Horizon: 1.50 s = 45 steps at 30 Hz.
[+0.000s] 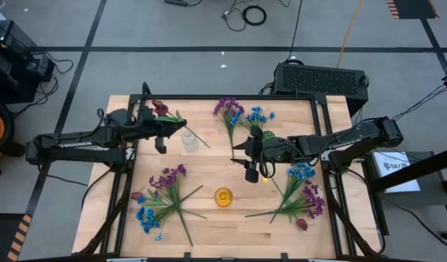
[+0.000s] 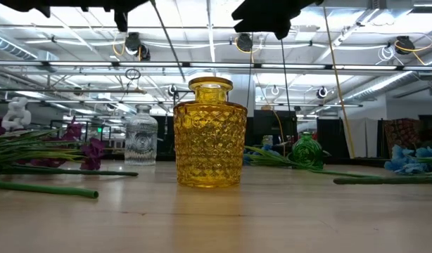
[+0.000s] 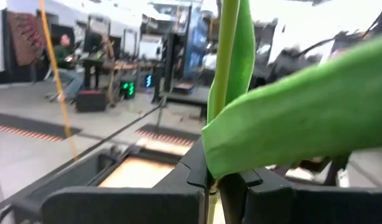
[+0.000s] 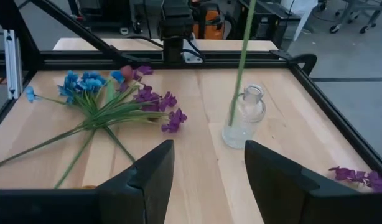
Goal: Sort flowers into vase by color
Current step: Put the top red flower into the green vase
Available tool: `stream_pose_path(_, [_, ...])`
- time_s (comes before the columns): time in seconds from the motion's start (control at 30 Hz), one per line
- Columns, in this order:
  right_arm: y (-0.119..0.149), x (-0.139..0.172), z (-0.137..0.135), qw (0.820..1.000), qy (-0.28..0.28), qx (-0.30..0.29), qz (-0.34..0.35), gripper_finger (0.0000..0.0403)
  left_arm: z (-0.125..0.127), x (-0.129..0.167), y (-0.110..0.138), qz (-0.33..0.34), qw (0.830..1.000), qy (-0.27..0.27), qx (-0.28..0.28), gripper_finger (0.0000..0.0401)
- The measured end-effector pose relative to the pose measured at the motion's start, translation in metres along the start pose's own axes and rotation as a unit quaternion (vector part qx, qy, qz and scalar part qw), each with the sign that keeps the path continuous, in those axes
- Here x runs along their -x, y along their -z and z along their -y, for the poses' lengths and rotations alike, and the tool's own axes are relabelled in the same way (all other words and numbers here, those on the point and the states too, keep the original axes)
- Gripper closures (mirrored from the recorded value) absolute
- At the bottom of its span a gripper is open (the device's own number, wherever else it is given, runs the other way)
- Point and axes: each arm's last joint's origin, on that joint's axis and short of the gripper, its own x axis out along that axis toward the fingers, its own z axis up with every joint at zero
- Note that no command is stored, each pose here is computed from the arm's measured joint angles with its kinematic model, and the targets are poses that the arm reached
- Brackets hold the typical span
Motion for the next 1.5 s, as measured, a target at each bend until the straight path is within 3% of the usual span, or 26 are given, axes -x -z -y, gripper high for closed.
stream_pose_path(0.4, [0.005, -0.044, -0.001, 0.997, 0.014, -0.008, 0.07, 0.0214, 0.003, -0.033, 0.017, 0.015, 1.0, 0.022, 0.009, 0.0382])
stream_pose_path(0.6, [0.002, -0.045, 0.013, 0.994, 0.078, 0.001, 0.081, 0.0214, 0.002, -0.054, 0.029, 0.038, 0.998, 0.052, 0.006, 0.0382])
stream_pose_path(1.03, [0.004, -0.048, 0.019, 0.994, 0.087, 0.005, 0.071, 0.0216, -0.003, -0.09, 0.055, 0.02, 0.998, 0.049, -0.023, 0.0382])
stream_pose_path(1.23, [0.006, -0.047, 0.02, 0.993, 0.102, 0.009, 0.056, 0.0245, -0.003, -0.103, 0.059, 0.007, 0.997, 0.069, -0.019, 0.0382])
stream_pose_path(1.5, [0.005, -0.046, 0.02, 0.993, 0.102, -0.002, 0.058, 0.0321, -0.003, -0.106, 0.064, -0.003, 0.997, 0.08, -0.018, 0.0382])
